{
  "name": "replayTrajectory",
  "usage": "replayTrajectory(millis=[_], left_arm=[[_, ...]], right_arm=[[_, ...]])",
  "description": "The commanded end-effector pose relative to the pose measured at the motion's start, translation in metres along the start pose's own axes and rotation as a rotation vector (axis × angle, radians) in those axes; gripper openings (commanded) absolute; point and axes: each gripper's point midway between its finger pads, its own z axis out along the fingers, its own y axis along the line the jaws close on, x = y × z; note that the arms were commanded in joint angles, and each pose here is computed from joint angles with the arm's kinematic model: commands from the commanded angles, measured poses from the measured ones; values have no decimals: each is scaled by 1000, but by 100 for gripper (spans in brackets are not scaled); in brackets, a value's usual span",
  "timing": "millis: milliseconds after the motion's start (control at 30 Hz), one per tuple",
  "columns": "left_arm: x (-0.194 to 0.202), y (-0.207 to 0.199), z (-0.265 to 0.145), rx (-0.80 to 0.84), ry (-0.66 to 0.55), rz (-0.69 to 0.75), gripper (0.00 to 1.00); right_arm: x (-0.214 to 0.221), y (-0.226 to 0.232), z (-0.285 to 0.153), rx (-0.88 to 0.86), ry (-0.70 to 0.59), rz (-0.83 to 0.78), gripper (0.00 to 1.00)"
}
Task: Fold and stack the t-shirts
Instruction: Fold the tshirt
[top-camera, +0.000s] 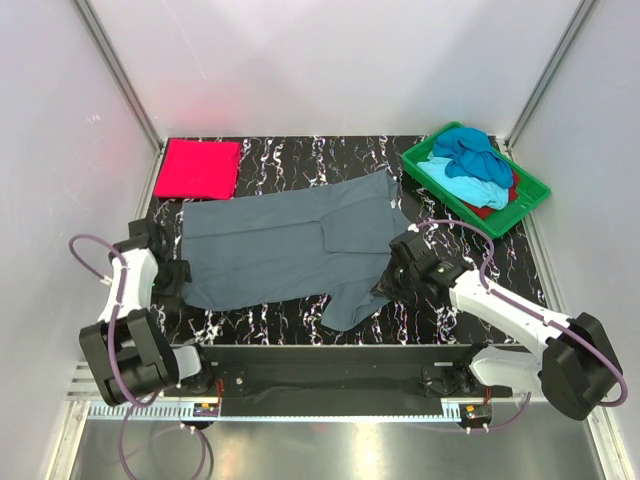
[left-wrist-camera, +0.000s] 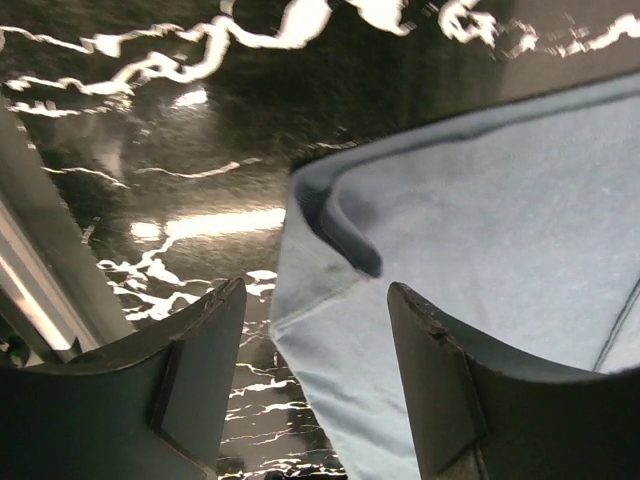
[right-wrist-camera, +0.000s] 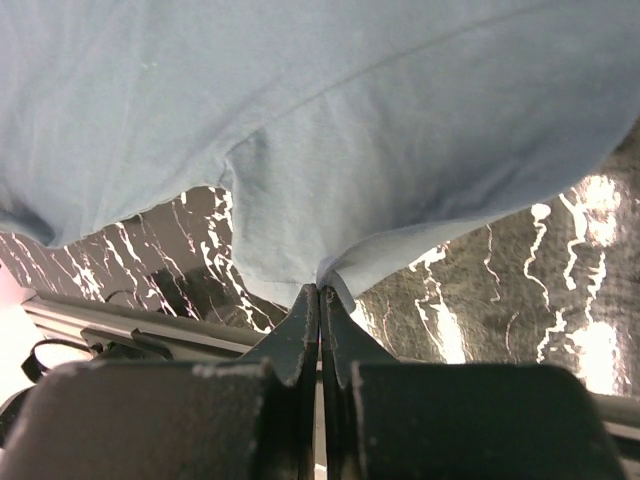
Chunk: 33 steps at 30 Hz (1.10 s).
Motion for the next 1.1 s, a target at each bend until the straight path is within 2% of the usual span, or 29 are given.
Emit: replayTrajectory(millis=[0, 100, 433, 667, 833, 1067], left_arm=[[-5, -31, -8, 43, -62, 13, 65], [9, -38, -1, 1, -19, 77, 63], [22, -34, 15, -61, -7, 79, 60], [31, -31, 22, -94, 2, 95, 55], [28, -29, 25, -108, -21, 95, 49], [20, -28, 24, -115, -59, 127, 47]], right_arm=[[-10, 24, -5, -79, -30, -53, 0], [-11, 24, -6, -78, -38, -55, 0], [-14, 21, -10, -84, -70, -61, 0], [-17, 22, -15, -89, -92, -51, 0], [-17, 20, -14, -81, -87, -51, 0], [-21, 18, -14, -59, -109, -49, 0]])
